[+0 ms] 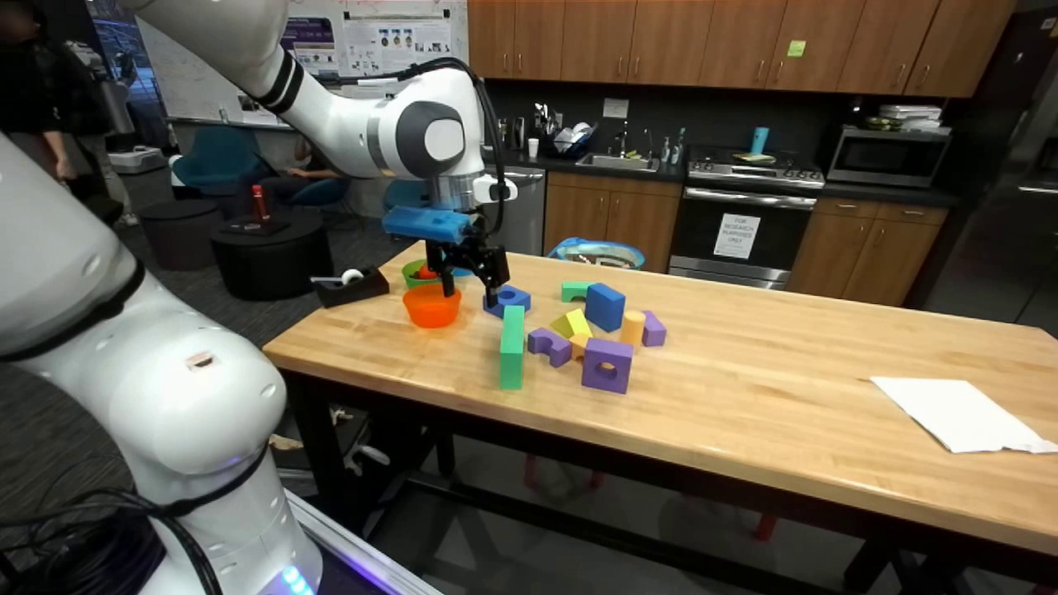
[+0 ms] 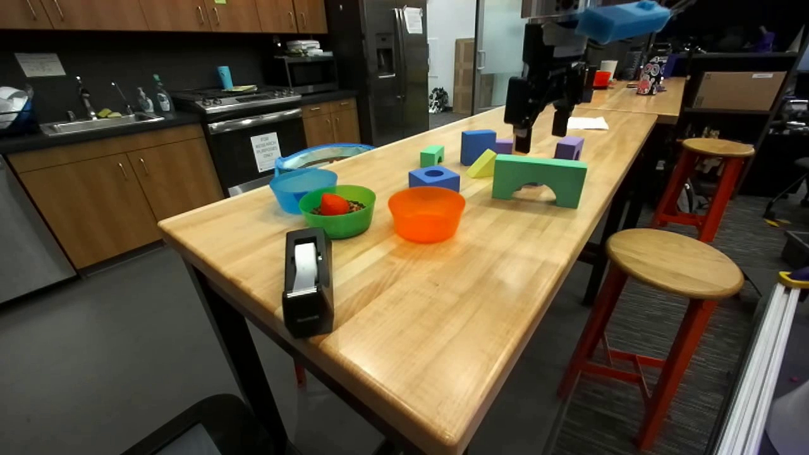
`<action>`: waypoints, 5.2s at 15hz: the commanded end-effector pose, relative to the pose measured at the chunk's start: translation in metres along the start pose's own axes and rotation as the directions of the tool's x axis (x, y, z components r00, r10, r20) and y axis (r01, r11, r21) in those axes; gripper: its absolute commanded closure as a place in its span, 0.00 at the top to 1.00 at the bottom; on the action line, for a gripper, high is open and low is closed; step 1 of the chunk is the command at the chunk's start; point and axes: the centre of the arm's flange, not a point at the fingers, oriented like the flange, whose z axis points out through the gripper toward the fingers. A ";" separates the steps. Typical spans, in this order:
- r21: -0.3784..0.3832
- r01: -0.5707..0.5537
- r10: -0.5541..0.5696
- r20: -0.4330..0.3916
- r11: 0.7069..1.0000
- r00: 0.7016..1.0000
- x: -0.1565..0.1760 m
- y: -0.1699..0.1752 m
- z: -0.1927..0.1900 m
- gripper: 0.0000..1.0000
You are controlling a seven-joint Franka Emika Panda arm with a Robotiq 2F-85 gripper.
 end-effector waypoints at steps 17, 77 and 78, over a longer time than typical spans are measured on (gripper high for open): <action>-0.048 0.300 -0.303 -0.084 0.953 0.949 0.031 0.026 -0.025 1.00; 0.042 -0.994 0.983 0.154 0.099 0.105 0.077 0.211 0.058 1.00; 0.047 -0.998 0.986 0.159 0.052 0.059 0.079 0.215 0.061 1.00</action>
